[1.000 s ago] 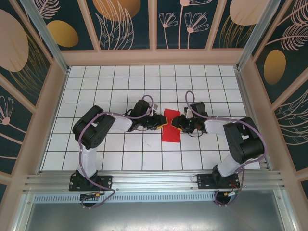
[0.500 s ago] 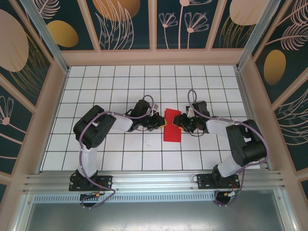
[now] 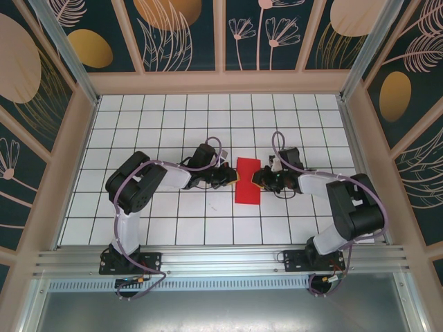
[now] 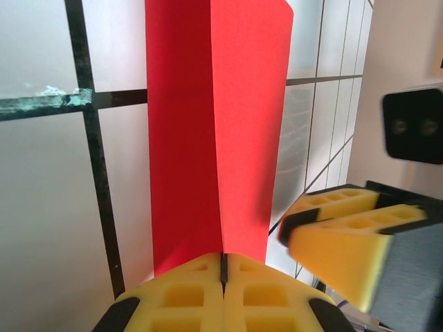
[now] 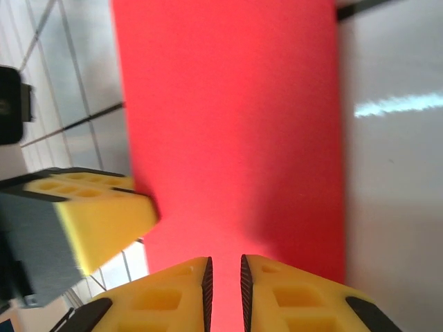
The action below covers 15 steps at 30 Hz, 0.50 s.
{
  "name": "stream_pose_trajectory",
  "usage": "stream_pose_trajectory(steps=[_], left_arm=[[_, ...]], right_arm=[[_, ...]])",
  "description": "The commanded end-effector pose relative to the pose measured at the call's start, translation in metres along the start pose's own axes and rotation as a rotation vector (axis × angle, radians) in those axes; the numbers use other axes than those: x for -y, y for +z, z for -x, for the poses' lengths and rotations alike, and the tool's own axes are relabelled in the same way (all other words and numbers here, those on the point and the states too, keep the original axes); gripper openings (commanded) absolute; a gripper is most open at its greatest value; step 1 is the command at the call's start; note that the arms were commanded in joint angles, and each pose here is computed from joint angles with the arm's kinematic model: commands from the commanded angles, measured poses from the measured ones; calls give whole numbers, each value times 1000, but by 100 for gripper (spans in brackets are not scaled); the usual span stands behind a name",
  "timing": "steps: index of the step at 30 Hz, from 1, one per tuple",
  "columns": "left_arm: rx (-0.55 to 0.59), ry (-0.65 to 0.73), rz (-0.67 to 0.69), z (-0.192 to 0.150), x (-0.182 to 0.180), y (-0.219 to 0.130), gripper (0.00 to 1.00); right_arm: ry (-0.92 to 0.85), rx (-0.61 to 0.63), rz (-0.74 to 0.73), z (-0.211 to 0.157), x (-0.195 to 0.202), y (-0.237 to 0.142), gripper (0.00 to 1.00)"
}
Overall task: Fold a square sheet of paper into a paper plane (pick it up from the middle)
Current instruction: First fold in half a square sheet of paper at the center of the table.
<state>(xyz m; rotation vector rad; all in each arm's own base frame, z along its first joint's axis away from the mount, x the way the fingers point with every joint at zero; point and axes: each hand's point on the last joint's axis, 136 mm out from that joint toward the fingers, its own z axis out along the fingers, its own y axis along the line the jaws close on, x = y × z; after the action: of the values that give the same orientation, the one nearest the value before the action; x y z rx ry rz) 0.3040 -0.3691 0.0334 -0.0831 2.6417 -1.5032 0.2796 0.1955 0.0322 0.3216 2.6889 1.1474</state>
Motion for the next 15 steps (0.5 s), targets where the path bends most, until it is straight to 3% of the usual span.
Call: stream_pose_trajectory(steps=[1,5,10,15], left_arm=[[-9,29,5,1,0,3,0],[-14,29,14,0,-4,4,0],[2,56,21,7,3,4,0],[3,62,30,9,2,4,0]], right_arm=[[3,-24,-21,-7,15,7,22],[2,-30,-42,-8,19,8,24],[-35,9,11,-9,-3,-14,27],[-24,-16,74,-30,-7,-22,26]])
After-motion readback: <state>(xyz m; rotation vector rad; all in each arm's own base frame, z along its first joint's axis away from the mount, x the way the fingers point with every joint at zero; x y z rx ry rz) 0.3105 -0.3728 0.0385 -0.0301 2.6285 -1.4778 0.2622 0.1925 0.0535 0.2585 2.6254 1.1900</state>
